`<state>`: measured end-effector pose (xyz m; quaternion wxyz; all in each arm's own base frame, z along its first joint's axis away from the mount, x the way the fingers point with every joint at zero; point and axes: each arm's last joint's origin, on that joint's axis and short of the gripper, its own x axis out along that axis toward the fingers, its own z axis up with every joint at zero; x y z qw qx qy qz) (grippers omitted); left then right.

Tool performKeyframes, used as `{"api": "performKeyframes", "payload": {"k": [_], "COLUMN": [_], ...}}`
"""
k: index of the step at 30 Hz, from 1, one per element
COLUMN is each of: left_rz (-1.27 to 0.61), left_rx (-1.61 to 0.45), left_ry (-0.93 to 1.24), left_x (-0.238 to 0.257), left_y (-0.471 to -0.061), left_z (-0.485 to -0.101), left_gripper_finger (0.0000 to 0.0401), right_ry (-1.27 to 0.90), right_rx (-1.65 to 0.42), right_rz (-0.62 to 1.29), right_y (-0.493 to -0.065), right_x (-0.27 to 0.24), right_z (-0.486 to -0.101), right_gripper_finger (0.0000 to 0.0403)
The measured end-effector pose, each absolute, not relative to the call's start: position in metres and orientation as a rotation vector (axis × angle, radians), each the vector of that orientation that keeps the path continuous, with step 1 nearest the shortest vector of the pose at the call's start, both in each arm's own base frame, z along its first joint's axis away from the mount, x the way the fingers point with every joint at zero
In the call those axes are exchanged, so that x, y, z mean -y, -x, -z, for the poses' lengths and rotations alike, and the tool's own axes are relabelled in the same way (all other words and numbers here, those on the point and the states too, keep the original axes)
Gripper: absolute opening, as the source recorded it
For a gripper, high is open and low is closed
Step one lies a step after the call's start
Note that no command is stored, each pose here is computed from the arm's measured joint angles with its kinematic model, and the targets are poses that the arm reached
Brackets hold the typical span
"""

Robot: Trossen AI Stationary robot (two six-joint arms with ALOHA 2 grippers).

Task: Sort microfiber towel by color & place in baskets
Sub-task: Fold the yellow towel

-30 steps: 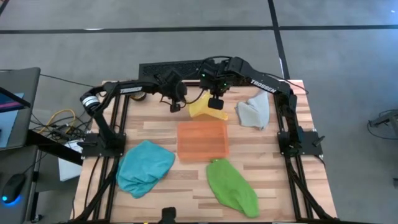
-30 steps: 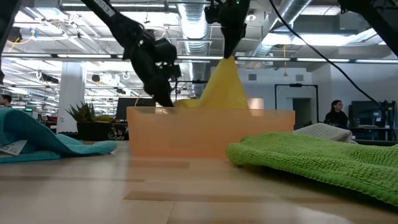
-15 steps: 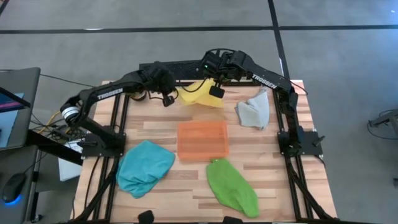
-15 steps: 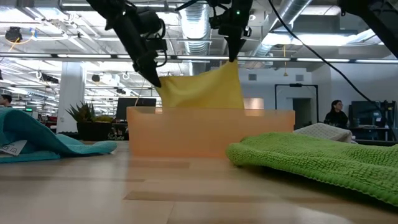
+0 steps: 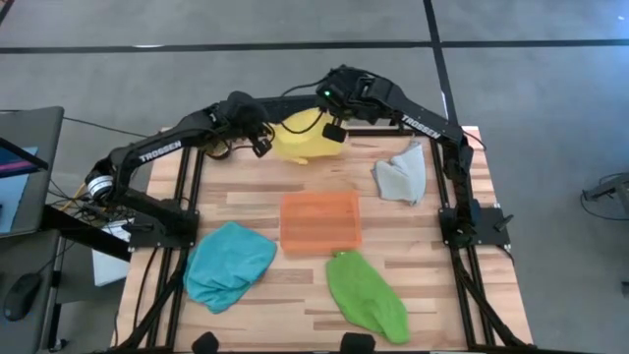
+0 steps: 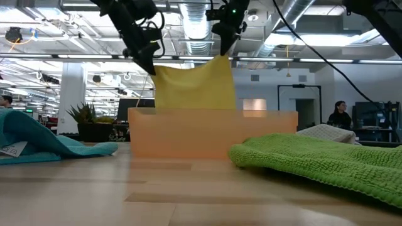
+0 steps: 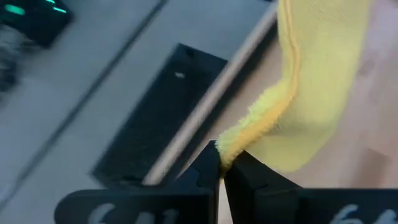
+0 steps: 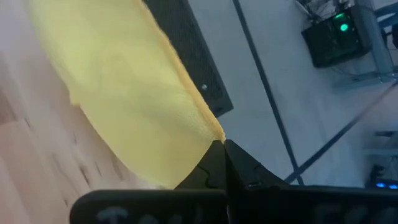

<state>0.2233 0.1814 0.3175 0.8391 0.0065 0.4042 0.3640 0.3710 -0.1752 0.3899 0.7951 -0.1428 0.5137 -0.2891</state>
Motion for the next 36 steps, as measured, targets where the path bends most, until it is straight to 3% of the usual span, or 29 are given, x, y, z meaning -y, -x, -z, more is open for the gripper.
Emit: {"api": "performKeyframes", "payload": {"k": [19,36], "left_rz": [-0.91,-0.979], "left_rx": [-0.773,-0.816], "left_ry": [-0.091,-0.058], "left_x": [-0.185,-0.197], "left_y": [-0.224,-0.225], "left_z": [-0.362,-0.351], "left_gripper_finger": [0.0002,0.0002], "right_ry": [0.37,0.287], "right_rx": [-1.076,-1.041], "right_rz": [0.717,0.703], "right_y": [-0.365,-0.357], "right_x": [0.191,0.21], "right_z": [-0.398,-0.398], "right_gripper_finger": [0.0006,0.0006]}}
